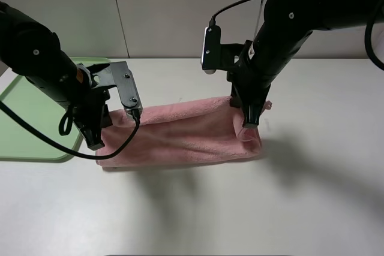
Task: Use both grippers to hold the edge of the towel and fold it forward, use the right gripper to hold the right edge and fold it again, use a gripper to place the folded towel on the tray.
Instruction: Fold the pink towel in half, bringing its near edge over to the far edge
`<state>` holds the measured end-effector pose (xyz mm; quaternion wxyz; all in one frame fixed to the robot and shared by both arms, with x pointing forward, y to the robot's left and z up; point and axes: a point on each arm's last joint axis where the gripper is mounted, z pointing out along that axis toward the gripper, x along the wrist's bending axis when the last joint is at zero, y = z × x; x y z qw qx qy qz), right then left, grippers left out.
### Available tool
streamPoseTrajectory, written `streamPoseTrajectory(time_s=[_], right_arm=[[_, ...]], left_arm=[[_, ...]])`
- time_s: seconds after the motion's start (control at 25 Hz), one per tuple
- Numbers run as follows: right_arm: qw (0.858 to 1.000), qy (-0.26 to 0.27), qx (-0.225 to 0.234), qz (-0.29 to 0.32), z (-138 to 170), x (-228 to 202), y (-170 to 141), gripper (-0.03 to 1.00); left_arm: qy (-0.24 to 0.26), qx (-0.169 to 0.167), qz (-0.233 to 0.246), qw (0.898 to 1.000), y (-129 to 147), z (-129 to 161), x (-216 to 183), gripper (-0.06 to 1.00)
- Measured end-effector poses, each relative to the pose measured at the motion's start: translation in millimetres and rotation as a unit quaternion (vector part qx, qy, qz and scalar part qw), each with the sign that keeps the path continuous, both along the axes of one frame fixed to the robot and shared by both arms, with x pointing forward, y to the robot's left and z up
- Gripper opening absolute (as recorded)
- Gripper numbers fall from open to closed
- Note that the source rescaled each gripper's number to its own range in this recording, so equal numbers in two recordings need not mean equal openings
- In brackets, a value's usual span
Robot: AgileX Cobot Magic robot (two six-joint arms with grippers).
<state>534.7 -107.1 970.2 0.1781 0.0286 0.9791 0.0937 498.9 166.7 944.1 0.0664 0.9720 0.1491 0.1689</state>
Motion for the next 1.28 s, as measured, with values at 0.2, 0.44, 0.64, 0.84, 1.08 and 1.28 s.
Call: streamPoseTrajectory(time_s=[0.2, 0.44, 0.64, 0.84, 1.08, 1.28], right_arm=[[1.0, -0.003, 0.002, -0.005, -3.2, 2.0, 1.0, 0.0], [0.999, -0.029, 0.012, -0.017, -1.7, 6.9, 1.9, 0.0], [0.999, -0.037, 0.011, -0.018, -2.2, 8.7, 1.9, 0.0], [0.999, -0.043, 0.005, -0.015, -2.2, 9.6, 1.1, 0.0], [0.999, -0.048, 0.002, -0.019, -2.0, 10.5, 0.3, 0.0], [0.999, -0.048, 0.002, -0.019, -1.9, 10.5, 0.4, 0.0]], left_arm=[[-0.012, -0.011, -0.006, 1.0, -4.2, -7.7, 5.6, 0.0], [-0.046, -0.037, -0.014, 0.998, -9.7, -7.0, 11.9, 0.0], [-0.066, -0.052, -0.018, 0.996, -12.5, -4.9, 15.0, 0.0], [-0.063, -0.054, 0.003, 0.997, -5.4, -5.2, 18.2, 0.0], [-0.057, -0.055, 0.023, 0.997, -0.1, -5.7, 19.6, 0.0], [-0.056, -0.056, 0.027, 0.996, -0.1, -5.7, 19.6, 0.05]])
